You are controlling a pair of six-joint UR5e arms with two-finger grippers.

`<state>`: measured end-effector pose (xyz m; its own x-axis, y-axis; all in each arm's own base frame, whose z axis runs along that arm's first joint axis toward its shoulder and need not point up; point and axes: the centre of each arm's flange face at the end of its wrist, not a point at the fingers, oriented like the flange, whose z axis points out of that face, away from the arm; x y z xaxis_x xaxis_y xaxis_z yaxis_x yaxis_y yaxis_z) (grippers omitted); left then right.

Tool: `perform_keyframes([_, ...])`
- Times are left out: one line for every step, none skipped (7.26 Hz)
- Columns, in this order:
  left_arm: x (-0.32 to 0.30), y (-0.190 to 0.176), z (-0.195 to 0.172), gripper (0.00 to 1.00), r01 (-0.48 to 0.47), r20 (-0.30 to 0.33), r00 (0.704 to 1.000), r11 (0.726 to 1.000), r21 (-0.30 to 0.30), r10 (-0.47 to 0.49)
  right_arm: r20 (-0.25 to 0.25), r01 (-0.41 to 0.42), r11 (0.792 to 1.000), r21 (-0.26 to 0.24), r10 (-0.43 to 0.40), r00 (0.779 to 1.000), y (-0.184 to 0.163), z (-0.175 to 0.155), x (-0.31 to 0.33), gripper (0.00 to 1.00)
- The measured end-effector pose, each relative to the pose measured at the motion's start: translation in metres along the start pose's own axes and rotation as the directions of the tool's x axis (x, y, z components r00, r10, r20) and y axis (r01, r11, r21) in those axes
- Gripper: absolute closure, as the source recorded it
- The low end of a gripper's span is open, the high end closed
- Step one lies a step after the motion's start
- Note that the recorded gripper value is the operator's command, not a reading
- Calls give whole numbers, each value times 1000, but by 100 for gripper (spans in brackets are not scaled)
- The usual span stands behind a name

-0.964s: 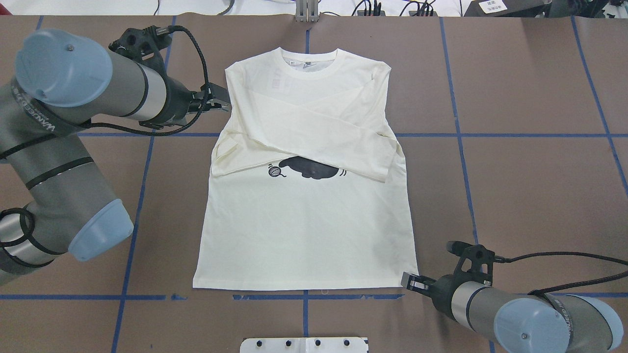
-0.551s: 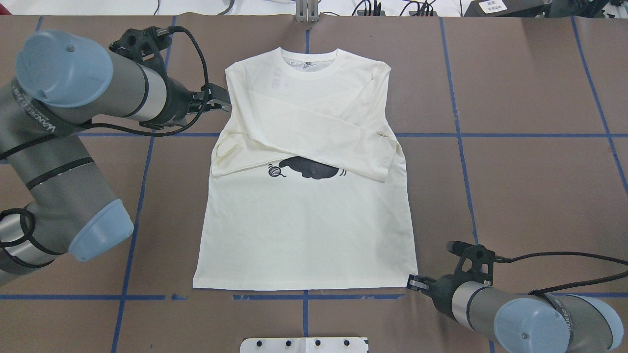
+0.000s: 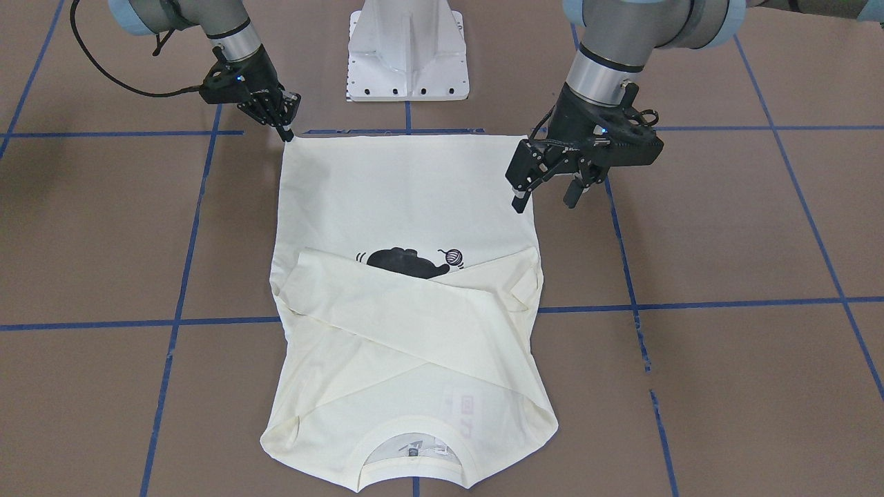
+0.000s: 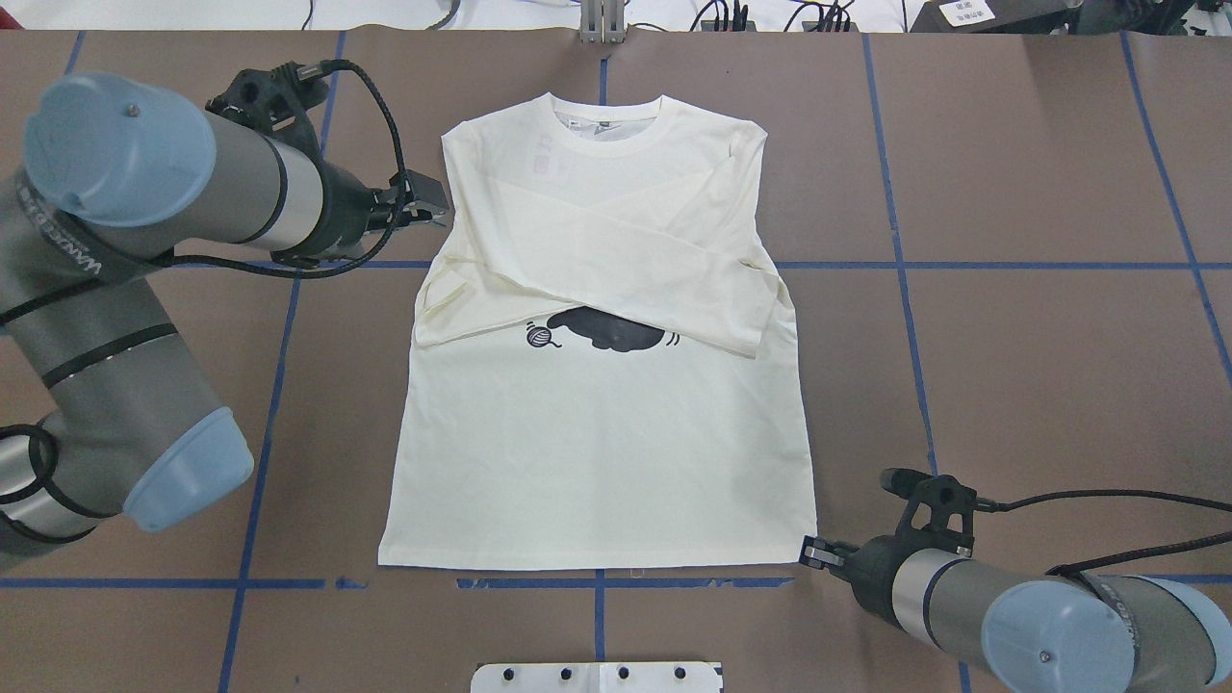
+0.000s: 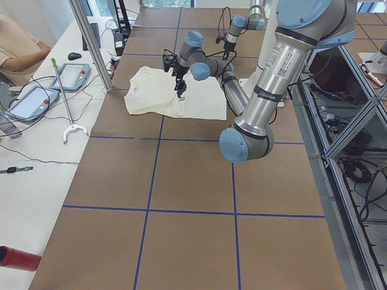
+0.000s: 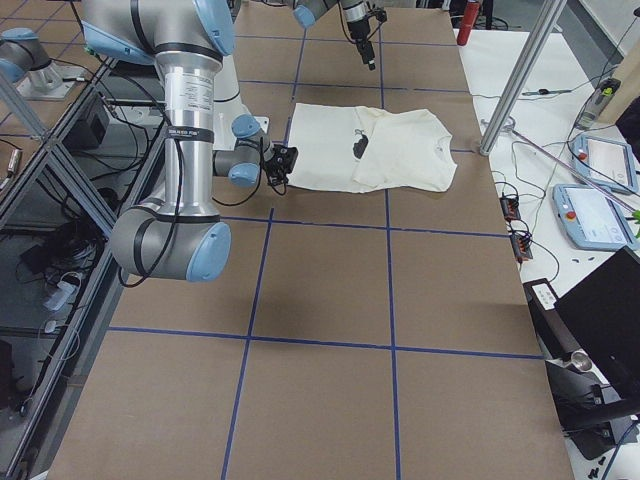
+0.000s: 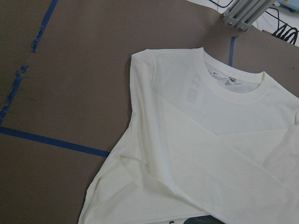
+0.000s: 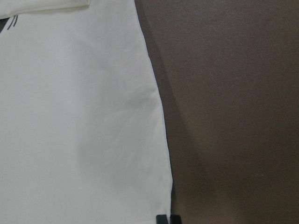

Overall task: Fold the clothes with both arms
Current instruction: 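Move both grippers to the hem corners nearest the robot and grasp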

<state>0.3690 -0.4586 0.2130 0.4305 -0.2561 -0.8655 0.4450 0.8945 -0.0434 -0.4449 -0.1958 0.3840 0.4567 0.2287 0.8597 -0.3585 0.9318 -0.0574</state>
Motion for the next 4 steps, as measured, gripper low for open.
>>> perform_keyframes([-13,26,7,5,51,18,999,999,-7,-51,11,-4,1000,-8,4,1000,-4,-10,-2,100])
perform_keyframes([-27,62,17,6,100,39,994,995,2,-100,20,-7,1000,-17,7,1000,-7,-17,-5,100])
perform_keyframes([-47,103,30,6,127,68,990,992,2,-126,23,-8,1000,-24,9,1000,-9,-21,-5,100])
perform_keyframes([-68,138,39,6,146,93,985,989,-9,-145,25,-9,1000,-27,9,1000,-10,-22,-6,100])
